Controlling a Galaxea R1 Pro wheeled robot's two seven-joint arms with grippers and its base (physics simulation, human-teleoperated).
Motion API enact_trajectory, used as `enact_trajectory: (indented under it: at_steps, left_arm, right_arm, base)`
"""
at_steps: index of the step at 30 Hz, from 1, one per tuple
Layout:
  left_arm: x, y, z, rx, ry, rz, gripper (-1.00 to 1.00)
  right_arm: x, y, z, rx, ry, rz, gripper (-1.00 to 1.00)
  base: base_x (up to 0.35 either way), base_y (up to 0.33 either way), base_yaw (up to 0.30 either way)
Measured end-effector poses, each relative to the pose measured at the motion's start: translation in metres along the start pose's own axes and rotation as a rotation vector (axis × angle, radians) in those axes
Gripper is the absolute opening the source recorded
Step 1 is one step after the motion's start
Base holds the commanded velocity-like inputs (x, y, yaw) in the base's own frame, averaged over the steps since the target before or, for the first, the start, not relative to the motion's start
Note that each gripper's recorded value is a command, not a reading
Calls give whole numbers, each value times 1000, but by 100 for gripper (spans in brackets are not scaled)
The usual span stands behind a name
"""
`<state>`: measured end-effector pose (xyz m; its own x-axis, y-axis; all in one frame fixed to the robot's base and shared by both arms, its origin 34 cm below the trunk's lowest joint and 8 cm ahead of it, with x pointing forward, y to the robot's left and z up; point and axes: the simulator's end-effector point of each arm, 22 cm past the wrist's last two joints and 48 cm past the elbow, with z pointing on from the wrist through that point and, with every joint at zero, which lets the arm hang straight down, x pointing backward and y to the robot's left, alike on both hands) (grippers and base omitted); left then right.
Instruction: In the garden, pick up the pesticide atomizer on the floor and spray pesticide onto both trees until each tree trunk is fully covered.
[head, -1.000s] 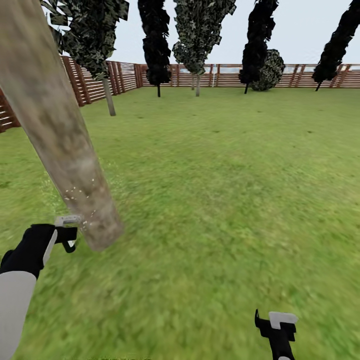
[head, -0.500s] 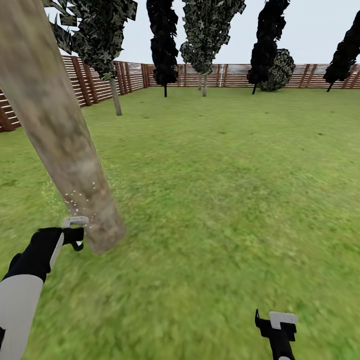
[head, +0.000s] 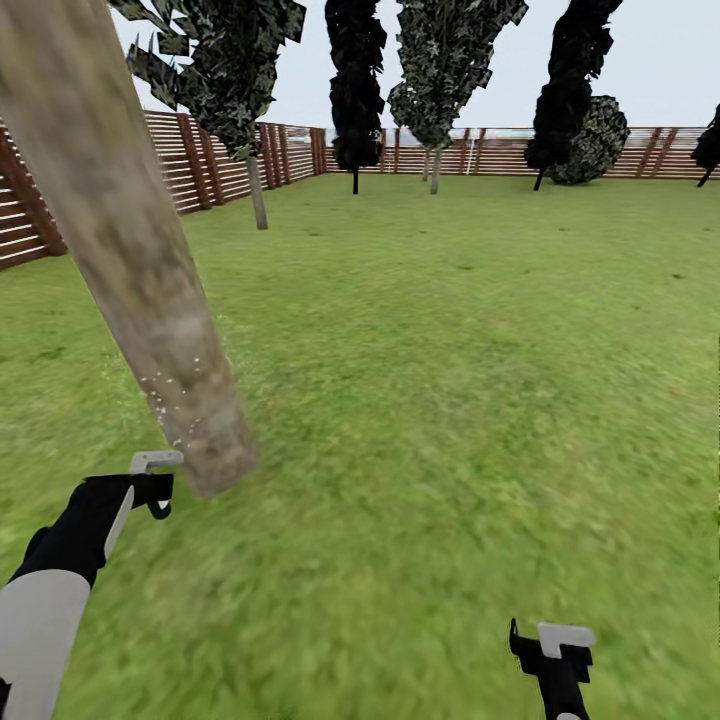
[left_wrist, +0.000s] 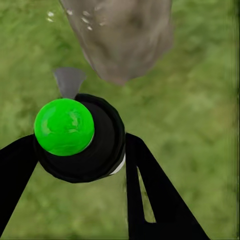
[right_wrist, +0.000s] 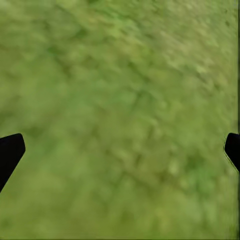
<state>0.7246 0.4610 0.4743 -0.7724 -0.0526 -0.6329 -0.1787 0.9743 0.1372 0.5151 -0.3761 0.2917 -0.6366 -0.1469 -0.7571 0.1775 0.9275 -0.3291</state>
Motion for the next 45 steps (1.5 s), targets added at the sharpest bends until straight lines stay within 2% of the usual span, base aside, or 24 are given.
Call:
enact_trajectory:
  at_steps: [17,20,26,29,31,45]
  left_arm:
    - [0,7,0,-24,2,5,-100]
    - [0,15,-1,-58,2,4,-100]
    - [2,20,-1,-73,8,3,-100]
    - [3,31,-2,-132,12,5,-100]
    - [4,32,-2,-142,13,6,-100]
    - [13,34,-1,-150,28,12,-100]
  right_arm:
    - [0,0,0,-1,0,0,100]
    - [0,0,0,0,0,0,100]
    - [0,0,0,0,0,0,100]
    - [0,0,0,0,0,0,100]
    - [0,0,0,0,0,0,100]
    - [0,0,0,0,0,0,100]
  base:
    - [192,-218,0]
    - [90,-265,77]
    - [87,-267,260]
    - [86,-267,277]
    - [86,-267,258]
    - [105,-266,9]
